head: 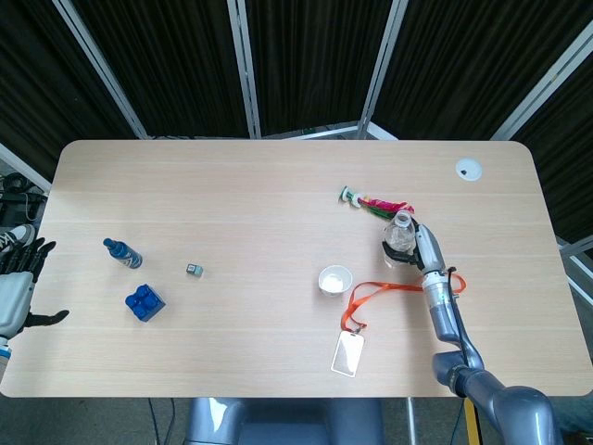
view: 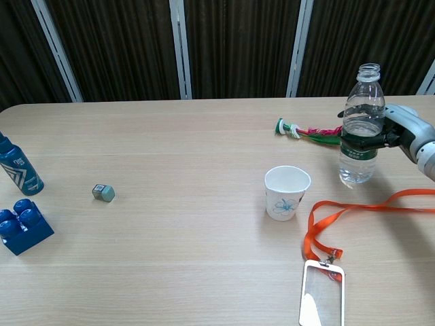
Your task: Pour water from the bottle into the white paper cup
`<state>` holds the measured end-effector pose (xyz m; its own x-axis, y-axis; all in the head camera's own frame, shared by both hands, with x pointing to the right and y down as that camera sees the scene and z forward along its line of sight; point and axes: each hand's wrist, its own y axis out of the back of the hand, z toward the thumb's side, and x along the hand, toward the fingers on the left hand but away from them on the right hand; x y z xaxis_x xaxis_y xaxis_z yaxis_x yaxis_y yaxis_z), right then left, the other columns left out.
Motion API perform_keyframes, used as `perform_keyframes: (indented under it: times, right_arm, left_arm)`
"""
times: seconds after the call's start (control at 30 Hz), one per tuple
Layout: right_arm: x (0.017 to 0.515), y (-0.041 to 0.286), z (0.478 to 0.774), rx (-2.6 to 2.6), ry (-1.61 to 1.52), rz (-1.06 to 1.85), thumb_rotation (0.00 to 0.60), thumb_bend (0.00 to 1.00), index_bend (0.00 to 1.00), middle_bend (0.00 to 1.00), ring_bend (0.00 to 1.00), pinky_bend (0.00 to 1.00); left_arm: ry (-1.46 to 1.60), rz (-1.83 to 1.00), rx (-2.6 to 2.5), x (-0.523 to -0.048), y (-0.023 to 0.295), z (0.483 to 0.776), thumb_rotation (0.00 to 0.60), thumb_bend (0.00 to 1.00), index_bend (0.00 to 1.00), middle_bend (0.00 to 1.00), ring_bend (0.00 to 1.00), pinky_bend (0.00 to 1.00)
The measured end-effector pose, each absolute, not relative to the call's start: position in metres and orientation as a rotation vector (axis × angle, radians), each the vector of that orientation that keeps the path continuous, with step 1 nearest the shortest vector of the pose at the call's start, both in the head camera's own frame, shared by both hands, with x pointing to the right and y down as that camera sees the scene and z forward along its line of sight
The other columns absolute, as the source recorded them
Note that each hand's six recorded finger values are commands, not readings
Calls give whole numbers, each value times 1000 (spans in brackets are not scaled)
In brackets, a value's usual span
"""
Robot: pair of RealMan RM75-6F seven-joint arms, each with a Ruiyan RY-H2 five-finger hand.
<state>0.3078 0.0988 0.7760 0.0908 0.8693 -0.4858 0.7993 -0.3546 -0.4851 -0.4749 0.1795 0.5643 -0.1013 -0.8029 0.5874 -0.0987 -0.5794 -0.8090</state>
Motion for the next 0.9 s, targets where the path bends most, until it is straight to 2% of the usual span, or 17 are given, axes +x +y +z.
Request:
perform_keyframes:
  times: [0.27, 0.43, 0.5, 0.67, 0.77, 0.83, 0.9]
  right_arm:
    - [312, 101, 778, -2253, -1742, 1131, 600, 230, 171, 302, 284, 270]
    - [316, 101, 778, -2250, -1753, 1132, 600, 48, 72, 211, 214, 248]
    - [317, 101, 778, -2250, -1760, 1132, 600, 11, 51, 188, 188, 238]
    - [324, 101, 778, -2260, -1784, 1151, 600, 1, 33, 166, 165, 220]
    - [332, 102, 777, -2255, -1795, 1165, 600, 0, 8, 115, 105, 145]
    - [334, 103, 777, -2265, -1778, 1177, 600, 0, 0, 32, 24, 35]
    - [336, 105, 778, -2292, -1720, 1214, 600, 0, 0, 0, 0, 0]
  left_arm:
    - [992, -1731, -1648, -475, 180, 564, 600, 44, 0, 0, 0, 0]
    - [991, -1732, -1649, -475, 180, 564, 600, 42, 0, 0, 0, 0]
    - [991, -1733, -1652, -475, 180, 565, 600, 42, 0, 0, 0, 0]
    - [987, -1733, -1656, -474, 180, 565, 600, 43, 0, 0, 0, 0]
    - [986, -1729, -1660, -474, 180, 565, 600, 44, 0, 0, 0, 0]
    - [986, -1726, -1664, -473, 180, 565, 600, 44, 0, 0, 0, 0]
    - [987, -1721, -1667, -472, 180, 564, 600, 45, 0, 0, 0, 0]
